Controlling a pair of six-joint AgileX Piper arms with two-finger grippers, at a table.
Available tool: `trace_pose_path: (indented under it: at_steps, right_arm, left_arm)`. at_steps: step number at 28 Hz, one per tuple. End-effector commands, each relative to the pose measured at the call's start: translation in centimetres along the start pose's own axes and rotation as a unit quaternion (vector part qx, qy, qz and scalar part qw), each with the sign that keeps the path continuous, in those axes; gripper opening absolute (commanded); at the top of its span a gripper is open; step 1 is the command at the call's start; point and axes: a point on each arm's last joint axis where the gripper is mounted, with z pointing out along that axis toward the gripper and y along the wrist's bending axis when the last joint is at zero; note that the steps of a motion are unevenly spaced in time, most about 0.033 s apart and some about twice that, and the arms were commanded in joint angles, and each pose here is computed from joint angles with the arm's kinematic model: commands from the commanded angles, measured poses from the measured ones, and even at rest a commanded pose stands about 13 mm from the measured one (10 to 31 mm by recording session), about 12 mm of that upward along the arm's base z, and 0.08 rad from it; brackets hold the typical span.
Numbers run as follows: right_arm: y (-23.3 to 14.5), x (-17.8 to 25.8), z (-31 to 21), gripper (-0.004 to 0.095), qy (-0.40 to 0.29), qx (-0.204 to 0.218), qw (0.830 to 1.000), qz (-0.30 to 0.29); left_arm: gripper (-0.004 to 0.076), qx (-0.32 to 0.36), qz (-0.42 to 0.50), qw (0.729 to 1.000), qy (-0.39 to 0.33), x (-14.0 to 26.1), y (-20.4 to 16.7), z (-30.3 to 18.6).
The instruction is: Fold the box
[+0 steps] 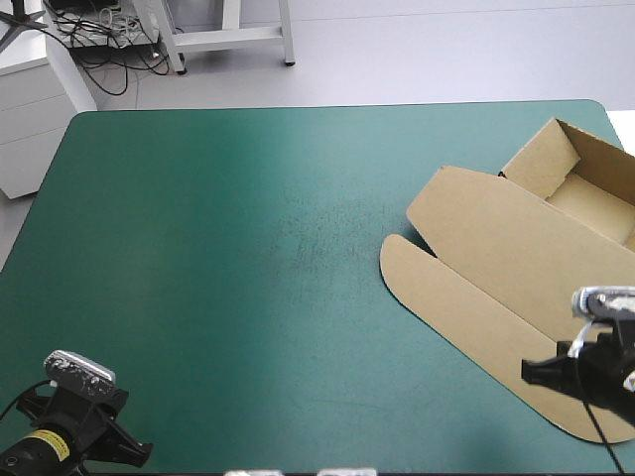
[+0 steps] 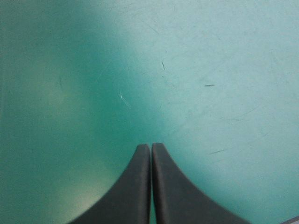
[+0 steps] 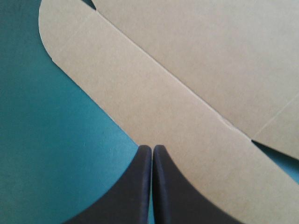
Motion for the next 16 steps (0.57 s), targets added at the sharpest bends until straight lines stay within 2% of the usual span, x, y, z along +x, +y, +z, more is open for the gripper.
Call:
trace_pose_path:
  at_steps: [1, 9, 16]
  right_arm:
    - [0.3, 2.7, 0.2, -0.0005, -0.003, -0.002, 1.000, -0.009]
    - [0.4, 8.2, 2.8, -0.0005, 0.012, -0.006, 1.000, -0.026]
    - [0.5, 8.4, 2.4, -0.0005, -0.006, -0.007, 1.000, -0.028]
  left_arm:
    - [-0.0010, 0.000, -0.004, 0.999, -0.032, -1.0, 0.1, -0.4]
    - [-0.0010, 0.000, -0.004, 0.999, -0.032, -1.0, 0.1, -0.4]
    - [-0.0010, 0.000, -0.004, 0.999, -0.032, -1.0, 0.1, -0.4]
